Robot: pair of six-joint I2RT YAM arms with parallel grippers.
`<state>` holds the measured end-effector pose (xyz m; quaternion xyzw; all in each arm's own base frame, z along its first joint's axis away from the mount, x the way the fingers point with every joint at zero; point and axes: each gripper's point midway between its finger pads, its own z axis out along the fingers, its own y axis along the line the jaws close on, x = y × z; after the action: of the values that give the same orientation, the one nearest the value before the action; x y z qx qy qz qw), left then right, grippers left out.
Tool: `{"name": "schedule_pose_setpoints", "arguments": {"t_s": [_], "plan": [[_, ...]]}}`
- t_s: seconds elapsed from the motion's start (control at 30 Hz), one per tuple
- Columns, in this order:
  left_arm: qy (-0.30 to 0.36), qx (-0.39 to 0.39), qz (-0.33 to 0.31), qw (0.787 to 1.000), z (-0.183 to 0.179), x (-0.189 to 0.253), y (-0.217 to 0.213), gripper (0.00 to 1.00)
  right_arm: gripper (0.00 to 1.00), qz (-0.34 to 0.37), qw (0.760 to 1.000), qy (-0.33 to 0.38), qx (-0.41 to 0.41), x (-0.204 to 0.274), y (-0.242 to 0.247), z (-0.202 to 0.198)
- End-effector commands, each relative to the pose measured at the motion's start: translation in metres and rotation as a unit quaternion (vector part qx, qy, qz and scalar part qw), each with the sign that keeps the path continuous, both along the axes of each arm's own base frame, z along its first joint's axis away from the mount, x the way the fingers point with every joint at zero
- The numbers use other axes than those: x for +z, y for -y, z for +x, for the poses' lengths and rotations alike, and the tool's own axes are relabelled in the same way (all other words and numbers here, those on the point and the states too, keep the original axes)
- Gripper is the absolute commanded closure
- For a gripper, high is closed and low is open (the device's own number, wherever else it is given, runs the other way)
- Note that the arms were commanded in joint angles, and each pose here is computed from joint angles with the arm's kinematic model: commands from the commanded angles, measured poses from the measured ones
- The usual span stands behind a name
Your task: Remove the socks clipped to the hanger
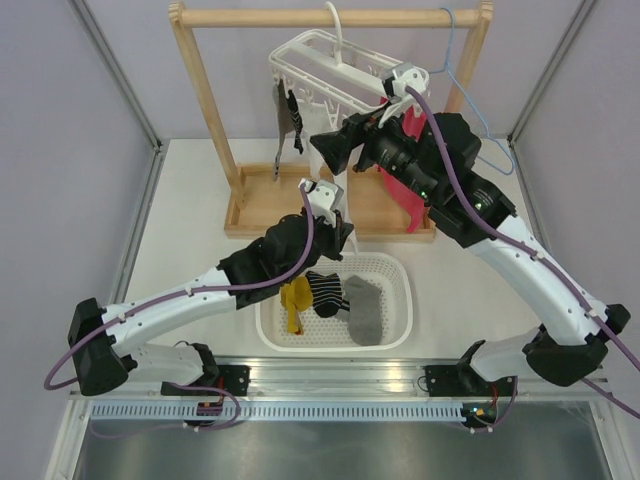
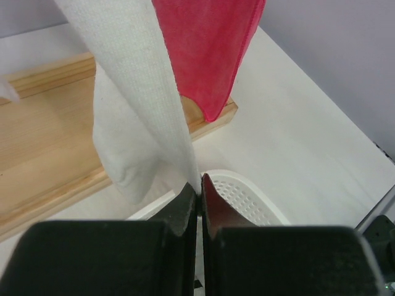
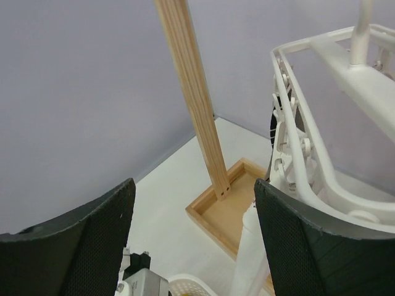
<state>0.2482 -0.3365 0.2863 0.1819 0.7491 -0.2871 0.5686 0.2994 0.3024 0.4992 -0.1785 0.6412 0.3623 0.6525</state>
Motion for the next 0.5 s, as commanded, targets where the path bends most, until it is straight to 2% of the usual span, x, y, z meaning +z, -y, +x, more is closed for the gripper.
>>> {"name": "schedule_pose_setpoints", "arguments": {"t_s": [0.0, 0.3, 0.47], "plan": [[0.024, 0.004, 0.015, 1.000, 0.001, 0.017, -0.004, 0.98, 0.18, -0.015, 1.000, -0.003, -0.027, 0.010, -0.005, 0.004], [0.035, 0.014, 0.033, 0.999, 0.005, 0.021, -0.009, 0.98, 0.18, -0.044, 0.996, -0.022, -0.076, -0.003, -0.023, 0.018], [0.039, 0.018, 0.036, 0.998, 0.005, 0.022, -0.014, 0.98, 0.17, -0.057, 0.989, -0.034, -0.134, -0.007, -0.014, 0.032]]}}
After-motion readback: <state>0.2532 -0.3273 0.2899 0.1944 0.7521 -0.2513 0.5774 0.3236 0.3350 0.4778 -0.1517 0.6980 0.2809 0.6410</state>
